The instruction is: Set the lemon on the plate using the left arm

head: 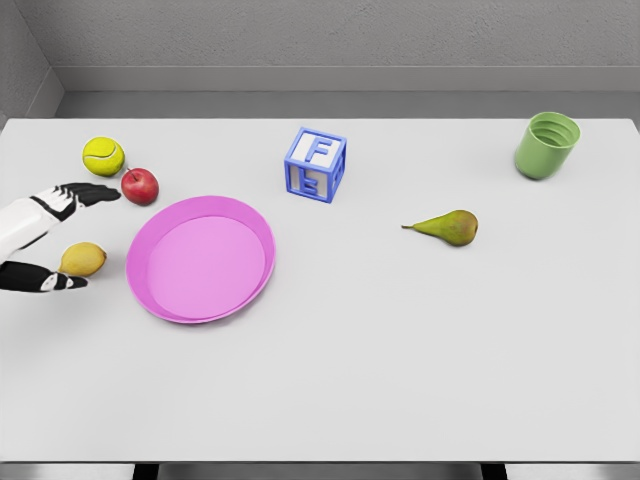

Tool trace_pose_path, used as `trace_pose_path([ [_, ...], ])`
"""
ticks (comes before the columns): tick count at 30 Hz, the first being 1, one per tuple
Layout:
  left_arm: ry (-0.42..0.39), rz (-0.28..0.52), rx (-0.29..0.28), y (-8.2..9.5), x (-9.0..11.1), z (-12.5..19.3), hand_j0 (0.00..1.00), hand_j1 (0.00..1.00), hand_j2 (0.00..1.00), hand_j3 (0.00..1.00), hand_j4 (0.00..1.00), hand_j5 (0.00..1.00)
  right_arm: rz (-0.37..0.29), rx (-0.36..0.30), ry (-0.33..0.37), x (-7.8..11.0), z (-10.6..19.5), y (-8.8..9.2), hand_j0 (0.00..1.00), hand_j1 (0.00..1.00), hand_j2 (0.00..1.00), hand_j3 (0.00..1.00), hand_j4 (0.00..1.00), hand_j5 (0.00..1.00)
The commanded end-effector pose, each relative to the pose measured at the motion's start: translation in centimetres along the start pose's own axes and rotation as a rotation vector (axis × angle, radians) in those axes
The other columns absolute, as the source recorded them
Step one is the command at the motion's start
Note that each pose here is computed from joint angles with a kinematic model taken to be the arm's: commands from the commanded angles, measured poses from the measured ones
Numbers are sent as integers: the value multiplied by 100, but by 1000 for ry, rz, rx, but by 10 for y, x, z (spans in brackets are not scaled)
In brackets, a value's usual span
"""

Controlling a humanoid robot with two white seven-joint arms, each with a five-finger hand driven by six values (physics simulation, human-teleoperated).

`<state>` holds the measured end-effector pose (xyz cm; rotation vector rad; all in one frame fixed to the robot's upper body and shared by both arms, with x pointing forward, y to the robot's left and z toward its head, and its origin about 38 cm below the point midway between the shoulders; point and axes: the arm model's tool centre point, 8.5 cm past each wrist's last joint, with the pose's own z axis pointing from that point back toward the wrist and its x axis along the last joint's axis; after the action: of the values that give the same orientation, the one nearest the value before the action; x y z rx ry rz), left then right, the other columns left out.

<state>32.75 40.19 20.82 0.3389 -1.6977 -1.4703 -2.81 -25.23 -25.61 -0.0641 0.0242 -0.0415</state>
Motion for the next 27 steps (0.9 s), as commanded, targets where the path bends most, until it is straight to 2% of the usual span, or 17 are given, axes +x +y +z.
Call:
trace_pose_path([
  [1, 2, -4, 7, 4, 0, 1, 100, 100, 100, 100, 100, 100, -9, 1, -2, 1, 0, 0, 100, 100, 100, 100, 100, 100],
  [2, 5, -5, 4, 4, -1, 1, 100, 100, 100, 100, 100, 100, -2, -1, -1, 0, 0, 0, 100, 100, 100, 100, 100, 100],
  [4, 34, -1, -53, -3, -9, 6, 100, 100, 100, 100, 100, 100, -1, -1, 4, 0, 0, 0, 100, 100, 100, 100, 100, 100],
  [6, 49, 5, -64, -7, -13, 8, 100, 100, 100, 100, 100, 100, -1, -1, 4, 0, 0, 0, 100, 100, 100, 100, 100, 100],
  [8, 145, 38, -62, -12, -41, 26, 100, 100, 100, 100, 100, 100, 0, -1, 4, 0, 0, 0, 100, 100, 100, 100, 100, 100],
  [9, 172, 46, -65, -15, -48, 31, 100, 100, 100, 100, 100, 100, 0, -1, 4, 0, 0, 0, 100, 100, 100, 100, 100, 100],
  [13, 167, 52, -76, -35, -47, 25, 100, 100, 100, 100, 100, 100, 0, -1, 4, 0, 0, 0, 100, 100, 100, 100, 100, 100],
  [19, 190, 20, -89, -36, -53, 25, 100, 100, 100, 100, 100, 100, 0, -1, 4, 0, 0, 0, 100, 100, 100, 100, 100, 100],
  [21, 222, 38, -89, -46, -61, 28, 100, 100, 100, 100, 100, 100, 0, -1, 4, 0, 0, 0, 100, 100, 100, 100, 100, 100],
  [22, 218, 33, -81, -43, -62, 26, 100, 100, 100, 100, 100, 100, 0, -1, 4, 0, 0, 0, 100, 100, 100, 100, 100, 100],
  [24, 212, 29, -82, -54, -61, 16, 100, 100, 100, 100, 100, 100, 0, -1, 4, 0, 0, 0, 100, 100, 100, 100, 100, 100],
  [27, 205, 20, -81, -60, -61, 6, 100, 100, 100, 100, 100, 100, 0, -1, 4, 0, 0, 0, 100, 100, 100, 100, 100, 100],
])
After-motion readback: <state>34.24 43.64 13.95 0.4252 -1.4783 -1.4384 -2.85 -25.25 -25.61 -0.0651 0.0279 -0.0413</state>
